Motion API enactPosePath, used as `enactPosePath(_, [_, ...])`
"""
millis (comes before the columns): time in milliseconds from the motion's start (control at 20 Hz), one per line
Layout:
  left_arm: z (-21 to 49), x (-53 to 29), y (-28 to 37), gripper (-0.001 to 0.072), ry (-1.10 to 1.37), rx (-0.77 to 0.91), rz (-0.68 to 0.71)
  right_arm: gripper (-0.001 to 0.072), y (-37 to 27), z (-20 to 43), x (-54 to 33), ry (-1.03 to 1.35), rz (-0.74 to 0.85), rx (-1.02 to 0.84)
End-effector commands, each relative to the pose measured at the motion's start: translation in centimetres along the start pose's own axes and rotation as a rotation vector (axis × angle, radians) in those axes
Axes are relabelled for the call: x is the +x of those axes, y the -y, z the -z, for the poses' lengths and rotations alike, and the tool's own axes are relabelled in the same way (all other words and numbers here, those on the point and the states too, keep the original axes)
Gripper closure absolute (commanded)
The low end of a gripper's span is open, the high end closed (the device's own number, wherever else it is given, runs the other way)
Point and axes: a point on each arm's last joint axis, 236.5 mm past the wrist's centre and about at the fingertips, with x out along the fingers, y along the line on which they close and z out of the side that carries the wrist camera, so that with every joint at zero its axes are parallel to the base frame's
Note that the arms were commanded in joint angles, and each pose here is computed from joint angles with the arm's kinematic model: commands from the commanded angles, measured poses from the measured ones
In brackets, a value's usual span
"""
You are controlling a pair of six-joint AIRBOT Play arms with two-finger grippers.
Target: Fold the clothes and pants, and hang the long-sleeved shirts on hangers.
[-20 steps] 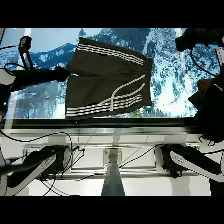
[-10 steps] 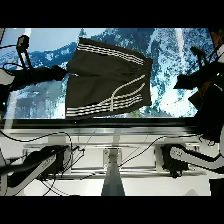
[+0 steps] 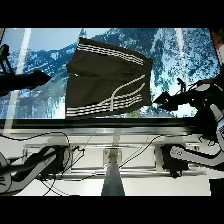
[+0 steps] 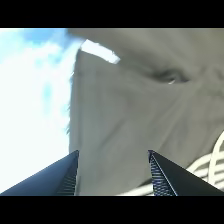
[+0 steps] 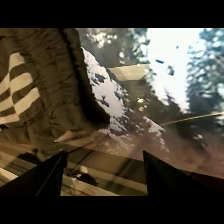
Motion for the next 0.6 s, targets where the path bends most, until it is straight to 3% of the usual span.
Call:
enactPosePath(0, [3.4,-0.5,-3.5,0.0203,-0.146,-0.112,-0.008,0.018,-0.4,-0.2,1.8,-0.001,-0.082,0.116])
enactPosePath(200, [4.8,0.6,-4.6,0.0202,-0.22,-0.155,0.013,0.0192,-2.3,-0.7,1.9,0.003,-0.177,0.144])
enactPosePath(550, [7.8,2.4,-4.8,0.0203,-0.362,-0.12,0.092,0.0223,-2.1,-1.5,1.9,0.033,-0.17,0.152])
